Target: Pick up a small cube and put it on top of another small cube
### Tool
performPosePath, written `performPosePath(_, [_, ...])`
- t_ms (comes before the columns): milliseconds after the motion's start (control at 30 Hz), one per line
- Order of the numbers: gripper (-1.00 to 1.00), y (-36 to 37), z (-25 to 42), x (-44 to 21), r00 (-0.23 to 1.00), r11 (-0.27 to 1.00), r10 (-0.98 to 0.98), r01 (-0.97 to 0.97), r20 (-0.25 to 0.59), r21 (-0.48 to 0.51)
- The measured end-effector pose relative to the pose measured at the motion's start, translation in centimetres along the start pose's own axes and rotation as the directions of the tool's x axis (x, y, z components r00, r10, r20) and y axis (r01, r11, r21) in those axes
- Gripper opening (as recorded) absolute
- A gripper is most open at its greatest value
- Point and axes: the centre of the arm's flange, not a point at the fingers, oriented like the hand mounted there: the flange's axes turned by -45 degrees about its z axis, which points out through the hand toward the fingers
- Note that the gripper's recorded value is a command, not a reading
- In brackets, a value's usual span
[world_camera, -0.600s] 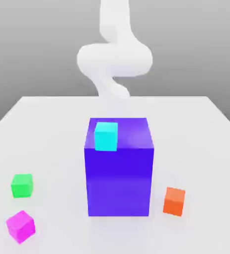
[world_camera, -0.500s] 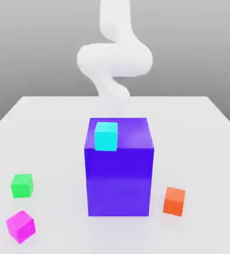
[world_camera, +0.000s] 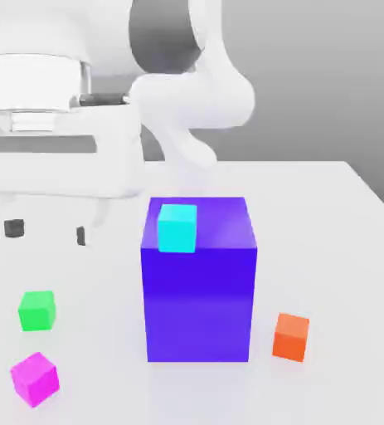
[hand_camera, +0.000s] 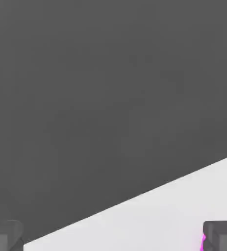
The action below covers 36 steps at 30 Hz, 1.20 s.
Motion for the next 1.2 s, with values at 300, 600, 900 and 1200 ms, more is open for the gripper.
performPosePath(300, [0.00,9.2,14.5,-4.6,0.961,0.973,0.206,-0.182,0.184,-0.142])
performPosePath(600, [-1.00,10.6,20.9,-6.4,0.955,0.968,0.224,-0.195,0.197,-0.158])
performPosePath(900, [-1.00,11.3,14.6,-5.9,0.949,0.961,0.249,-0.219,0.191,-0.167])
performPosePath(1200, [-1.00,20.4,7.0,-14.2,0.867,0.872,0.476,-0.443,0.146,-0.208])
